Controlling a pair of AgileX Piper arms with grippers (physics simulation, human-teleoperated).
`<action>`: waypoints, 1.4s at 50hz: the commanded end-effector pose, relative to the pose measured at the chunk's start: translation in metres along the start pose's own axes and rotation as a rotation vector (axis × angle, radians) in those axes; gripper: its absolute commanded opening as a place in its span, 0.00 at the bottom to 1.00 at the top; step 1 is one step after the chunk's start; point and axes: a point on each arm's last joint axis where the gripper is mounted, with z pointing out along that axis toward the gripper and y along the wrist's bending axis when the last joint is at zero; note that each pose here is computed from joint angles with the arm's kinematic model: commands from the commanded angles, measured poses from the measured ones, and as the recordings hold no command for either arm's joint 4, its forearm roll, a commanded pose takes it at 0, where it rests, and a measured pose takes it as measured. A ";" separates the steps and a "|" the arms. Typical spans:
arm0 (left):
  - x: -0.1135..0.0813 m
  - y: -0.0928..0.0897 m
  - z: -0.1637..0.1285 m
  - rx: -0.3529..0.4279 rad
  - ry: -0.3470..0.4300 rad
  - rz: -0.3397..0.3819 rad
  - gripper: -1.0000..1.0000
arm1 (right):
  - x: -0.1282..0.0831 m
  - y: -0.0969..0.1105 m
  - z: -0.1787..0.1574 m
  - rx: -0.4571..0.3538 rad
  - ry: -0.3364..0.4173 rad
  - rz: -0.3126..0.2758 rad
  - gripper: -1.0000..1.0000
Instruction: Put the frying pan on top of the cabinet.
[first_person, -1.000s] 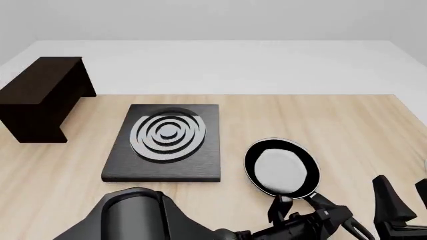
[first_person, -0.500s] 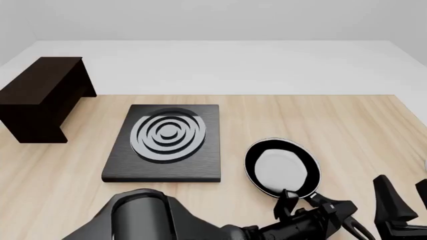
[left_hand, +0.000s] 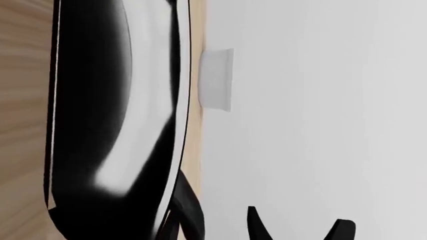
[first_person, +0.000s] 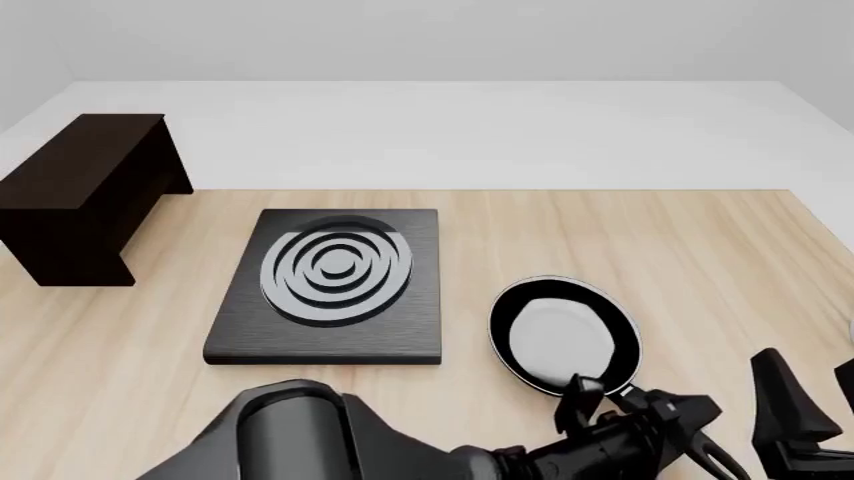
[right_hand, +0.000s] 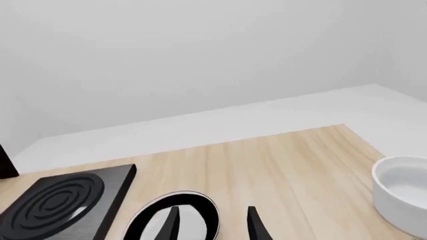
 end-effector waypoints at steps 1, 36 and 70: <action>-0.007 0.045 0.002 -0.132 -0.014 0.028 1.00 | 0.000 0.000 0.000 0.004 -0.001 0.014 1.00; -0.008 0.024 0.016 -0.162 -0.004 0.179 0.00 | 0.000 0.000 0.000 0.006 0.001 0.027 1.00; -0.048 -0.040 -0.018 -0.088 -0.091 0.311 0.00 | 0.000 0.000 0.000 -0.006 0.002 0.011 1.00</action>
